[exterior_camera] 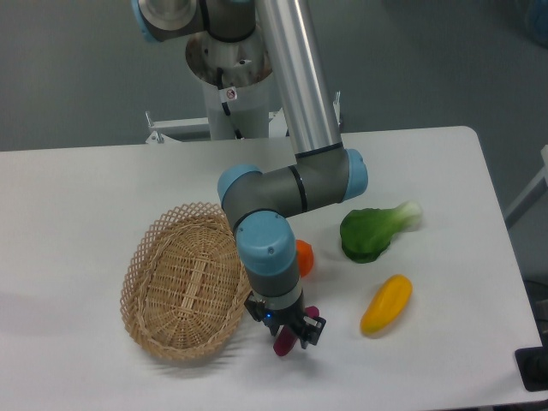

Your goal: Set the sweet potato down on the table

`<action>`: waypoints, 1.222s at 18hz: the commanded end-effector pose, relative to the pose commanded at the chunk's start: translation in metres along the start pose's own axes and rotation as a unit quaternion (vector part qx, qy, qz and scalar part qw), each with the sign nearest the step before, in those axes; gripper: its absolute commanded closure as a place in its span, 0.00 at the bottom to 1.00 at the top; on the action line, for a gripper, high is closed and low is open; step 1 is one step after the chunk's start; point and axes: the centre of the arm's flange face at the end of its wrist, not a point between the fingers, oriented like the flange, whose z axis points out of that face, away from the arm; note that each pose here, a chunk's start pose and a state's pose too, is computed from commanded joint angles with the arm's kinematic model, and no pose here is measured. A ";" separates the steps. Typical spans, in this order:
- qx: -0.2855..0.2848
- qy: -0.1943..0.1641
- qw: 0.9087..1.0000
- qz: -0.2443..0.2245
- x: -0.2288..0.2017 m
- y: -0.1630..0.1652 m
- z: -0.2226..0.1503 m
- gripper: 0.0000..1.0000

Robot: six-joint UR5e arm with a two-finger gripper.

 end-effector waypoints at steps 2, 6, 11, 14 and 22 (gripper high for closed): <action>0.014 -0.017 1.000 -0.011 -0.016 -0.004 -0.019 0.00; 0.033 -0.048 0.998 -0.028 -0.056 0.008 -0.056 0.00; 0.044 -0.087 0.995 -0.025 -0.119 0.038 -0.097 0.00; 0.026 -0.092 0.995 0.024 -0.143 0.072 -0.115 0.00; -0.021 -0.039 0.984 0.171 -0.188 0.171 -0.148 0.00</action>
